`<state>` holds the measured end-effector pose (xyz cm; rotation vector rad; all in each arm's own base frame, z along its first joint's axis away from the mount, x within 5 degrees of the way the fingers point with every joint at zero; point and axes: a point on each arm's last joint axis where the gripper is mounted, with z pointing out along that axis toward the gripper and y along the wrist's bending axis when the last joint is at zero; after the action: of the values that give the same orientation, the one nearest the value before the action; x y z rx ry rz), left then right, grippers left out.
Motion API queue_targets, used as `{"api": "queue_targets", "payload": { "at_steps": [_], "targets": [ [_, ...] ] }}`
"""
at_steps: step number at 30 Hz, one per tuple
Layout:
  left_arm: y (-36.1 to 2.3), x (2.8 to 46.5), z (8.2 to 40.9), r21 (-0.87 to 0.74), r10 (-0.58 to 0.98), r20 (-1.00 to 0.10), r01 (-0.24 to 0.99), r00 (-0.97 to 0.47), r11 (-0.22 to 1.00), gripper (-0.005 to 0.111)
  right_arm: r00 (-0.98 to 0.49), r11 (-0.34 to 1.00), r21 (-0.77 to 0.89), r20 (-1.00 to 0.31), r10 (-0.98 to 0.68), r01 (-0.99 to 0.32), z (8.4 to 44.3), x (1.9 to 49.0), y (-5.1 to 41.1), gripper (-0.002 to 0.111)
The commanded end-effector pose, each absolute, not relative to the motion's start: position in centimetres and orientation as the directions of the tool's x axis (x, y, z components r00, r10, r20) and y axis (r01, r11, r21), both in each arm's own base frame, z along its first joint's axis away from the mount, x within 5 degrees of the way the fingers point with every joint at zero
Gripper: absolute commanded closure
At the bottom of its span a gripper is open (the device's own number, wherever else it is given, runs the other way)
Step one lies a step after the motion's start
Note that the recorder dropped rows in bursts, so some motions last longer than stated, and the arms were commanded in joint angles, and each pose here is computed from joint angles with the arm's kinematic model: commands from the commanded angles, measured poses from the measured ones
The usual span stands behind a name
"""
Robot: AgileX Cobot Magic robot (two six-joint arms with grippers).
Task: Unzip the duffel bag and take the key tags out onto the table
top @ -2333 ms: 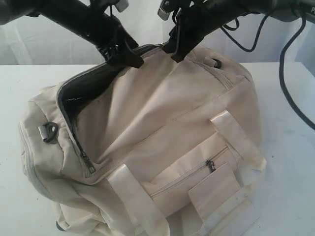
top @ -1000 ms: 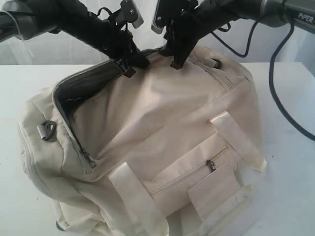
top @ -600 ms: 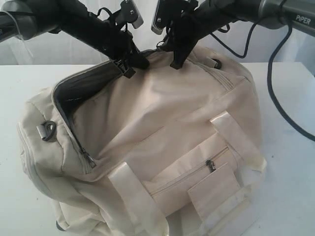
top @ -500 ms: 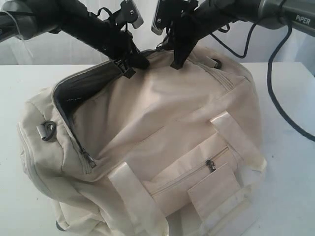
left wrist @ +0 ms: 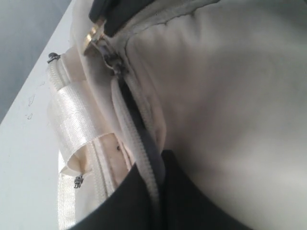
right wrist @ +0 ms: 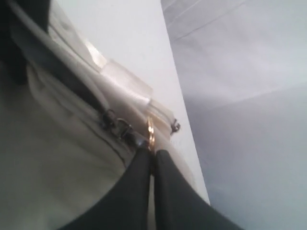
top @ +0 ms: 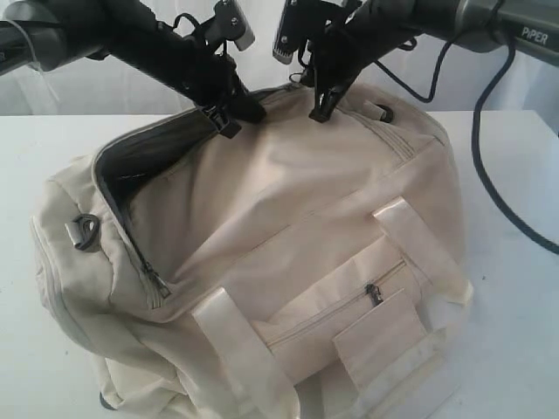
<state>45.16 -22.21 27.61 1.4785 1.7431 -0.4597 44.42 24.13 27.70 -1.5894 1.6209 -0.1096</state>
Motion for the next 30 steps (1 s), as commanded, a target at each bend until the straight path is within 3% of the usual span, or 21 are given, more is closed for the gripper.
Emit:
{"api": "queue_targets", "payload": {
  "at_steps": [1, 11, 15, 30],
  "targets": [
    [-22.5, 44.6, 28.0, 0.157, 0.642, -0.766, 0.956, -0.041, 0.248, 0.107, 0.036, 0.345, -0.627, -0.512, -0.858, -0.698, 29.4, 45.1, 22.6, 0.108],
    [-22.4, 44.8, 28.1, 0.129, 0.623, -0.777, 0.946, -0.090, 0.297, 0.107, -0.249, 0.479, -0.631, -0.420, -0.872, -0.611, 30.6, 44.7, 19.5, 0.108],
    [-22.4, 44.9, 28.1, 0.124, 0.621, -0.776, 0.939, -0.110, 0.322, 0.107, -0.291, 0.523, -0.611, -0.443, -0.848, -0.594, 30.9, 44.6, 19.2, 0.108],
    [-21.7, 43.3, 32.0, 0.171, 0.615, -0.785, 0.932, -0.067, 0.320, 0.107, -0.349, 0.728, -0.360, -0.698, -0.625, -0.584, 30.1, 45.3, 20.5, 0.108]
  ]
}}
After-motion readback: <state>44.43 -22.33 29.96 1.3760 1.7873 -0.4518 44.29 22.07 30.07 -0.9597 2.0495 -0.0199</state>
